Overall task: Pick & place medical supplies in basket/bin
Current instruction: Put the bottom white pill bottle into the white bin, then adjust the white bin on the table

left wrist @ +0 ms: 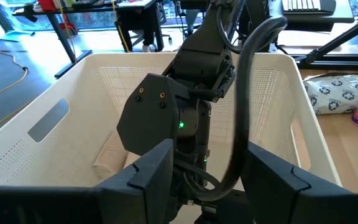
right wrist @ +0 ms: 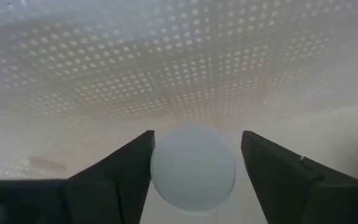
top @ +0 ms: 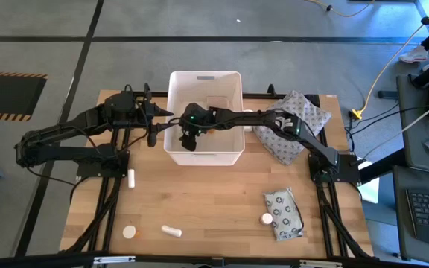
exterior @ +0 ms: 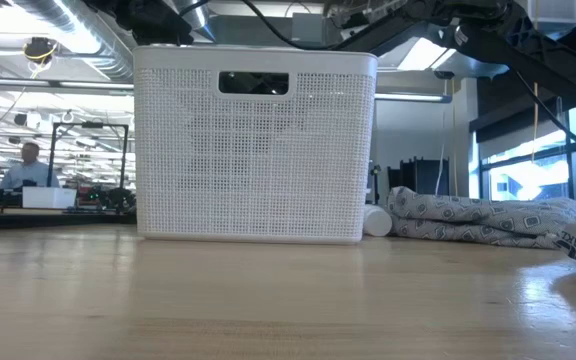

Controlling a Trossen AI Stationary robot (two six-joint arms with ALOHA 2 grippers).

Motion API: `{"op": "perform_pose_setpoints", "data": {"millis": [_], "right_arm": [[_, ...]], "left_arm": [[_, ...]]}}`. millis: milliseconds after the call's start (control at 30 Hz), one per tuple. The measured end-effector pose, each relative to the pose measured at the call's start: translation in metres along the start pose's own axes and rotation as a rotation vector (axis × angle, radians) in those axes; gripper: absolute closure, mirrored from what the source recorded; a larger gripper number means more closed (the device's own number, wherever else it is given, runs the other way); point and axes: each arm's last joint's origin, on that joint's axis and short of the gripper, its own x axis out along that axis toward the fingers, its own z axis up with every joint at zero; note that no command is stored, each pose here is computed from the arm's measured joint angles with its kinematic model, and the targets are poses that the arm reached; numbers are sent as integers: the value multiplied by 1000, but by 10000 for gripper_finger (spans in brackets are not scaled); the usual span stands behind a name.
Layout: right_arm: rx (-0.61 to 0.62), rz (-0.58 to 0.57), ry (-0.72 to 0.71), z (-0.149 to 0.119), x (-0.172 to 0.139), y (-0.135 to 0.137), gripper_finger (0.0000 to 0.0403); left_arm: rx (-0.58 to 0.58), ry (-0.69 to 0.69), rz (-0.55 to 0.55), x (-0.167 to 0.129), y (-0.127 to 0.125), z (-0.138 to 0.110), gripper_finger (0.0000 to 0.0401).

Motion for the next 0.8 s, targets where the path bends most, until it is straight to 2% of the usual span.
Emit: {"op": "perform_pose_setpoints", "data": {"millis": [300, 533, 800], "right_arm": [[4, -1, 24, 1, -2, 0, 103], [-21, -29, 51, 10, -10, 1, 89], [-26, -118, 68, 24, -21, 1, 86]], "left_arm": [[0, 0, 0, 0, 0, 0, 230], [0, 0, 0, 0, 0, 0, 230], [0, 0, 0, 0, 0, 0, 230]]}}
